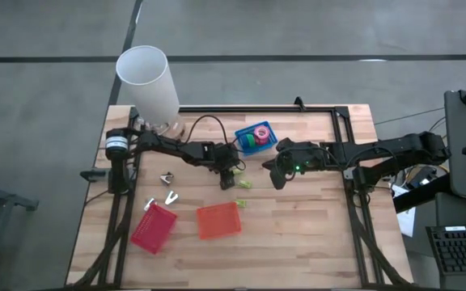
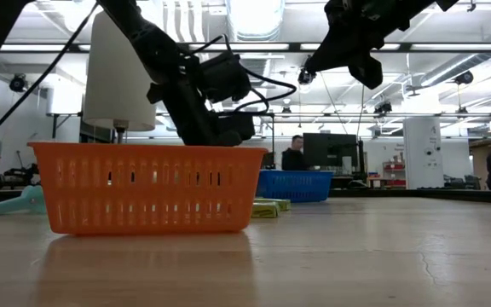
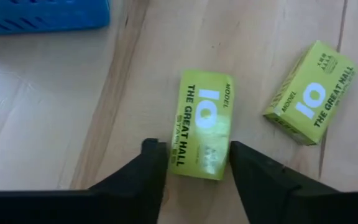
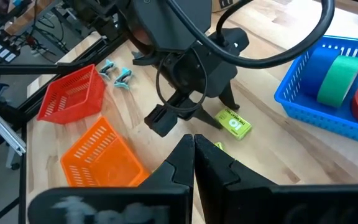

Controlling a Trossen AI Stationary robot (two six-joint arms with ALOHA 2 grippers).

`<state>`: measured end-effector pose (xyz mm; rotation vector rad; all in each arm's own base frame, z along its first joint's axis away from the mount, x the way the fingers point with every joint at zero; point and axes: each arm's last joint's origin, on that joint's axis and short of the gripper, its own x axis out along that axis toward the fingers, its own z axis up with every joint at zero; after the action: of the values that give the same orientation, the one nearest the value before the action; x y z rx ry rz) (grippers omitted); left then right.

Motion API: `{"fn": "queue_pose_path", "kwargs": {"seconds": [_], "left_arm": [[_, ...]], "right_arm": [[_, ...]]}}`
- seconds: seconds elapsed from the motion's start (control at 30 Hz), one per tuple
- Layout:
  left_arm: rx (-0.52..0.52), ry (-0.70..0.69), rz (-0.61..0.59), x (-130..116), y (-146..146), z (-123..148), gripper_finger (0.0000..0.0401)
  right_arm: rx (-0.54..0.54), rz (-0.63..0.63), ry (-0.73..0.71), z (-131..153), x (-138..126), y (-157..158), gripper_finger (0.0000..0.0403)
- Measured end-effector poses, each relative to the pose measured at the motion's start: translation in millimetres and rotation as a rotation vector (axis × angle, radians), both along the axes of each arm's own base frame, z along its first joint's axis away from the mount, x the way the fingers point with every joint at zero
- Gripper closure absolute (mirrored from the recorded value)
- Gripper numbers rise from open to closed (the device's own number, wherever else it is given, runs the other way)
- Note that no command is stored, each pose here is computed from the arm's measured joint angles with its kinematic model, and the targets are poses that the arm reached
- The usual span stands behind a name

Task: Pick and place Stapler, Stapler remover, tape
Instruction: Put the top green box of staples into the orange bin

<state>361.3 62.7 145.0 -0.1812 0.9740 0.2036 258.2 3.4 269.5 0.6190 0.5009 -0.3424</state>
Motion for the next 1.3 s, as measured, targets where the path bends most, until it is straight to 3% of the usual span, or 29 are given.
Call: {"fn": "queue_pose_path", "kwargs": {"seconds": [0.3,0.5,0.67,0.8,1.0,1.3], "left_arm": [[-0.003,-0.001,0.003,0,0,0,0.0299],[-0.040,0.029,-0.012,-5,-2,7,0.0276],[-0.091,0.025,-0.051,-18,-6,33,0.0286],[-0.203,0.012,-0.097,-36,-14,63,0.0298],[-0.393,-0.037,-0.235,-61,-41,102,0.0274],[-0.411,-0.052,-0.318,-67,-87,115,0.0287]], "right_arm": [[-0.003,0.000,0.000,0,0,0,0.0394],[0.000,-0.001,-0.001,0,0,0,0.0394],[0.000,-0.001,-0.001,0,0,0,0.0394],[-0.001,-0.002,-0.002,0,0,0,0.0394],[-0.053,-0.026,0.009,-1,1,-1,0.0394],[-0.073,-0.072,0.085,-20,12,-7,0.0394]]}}
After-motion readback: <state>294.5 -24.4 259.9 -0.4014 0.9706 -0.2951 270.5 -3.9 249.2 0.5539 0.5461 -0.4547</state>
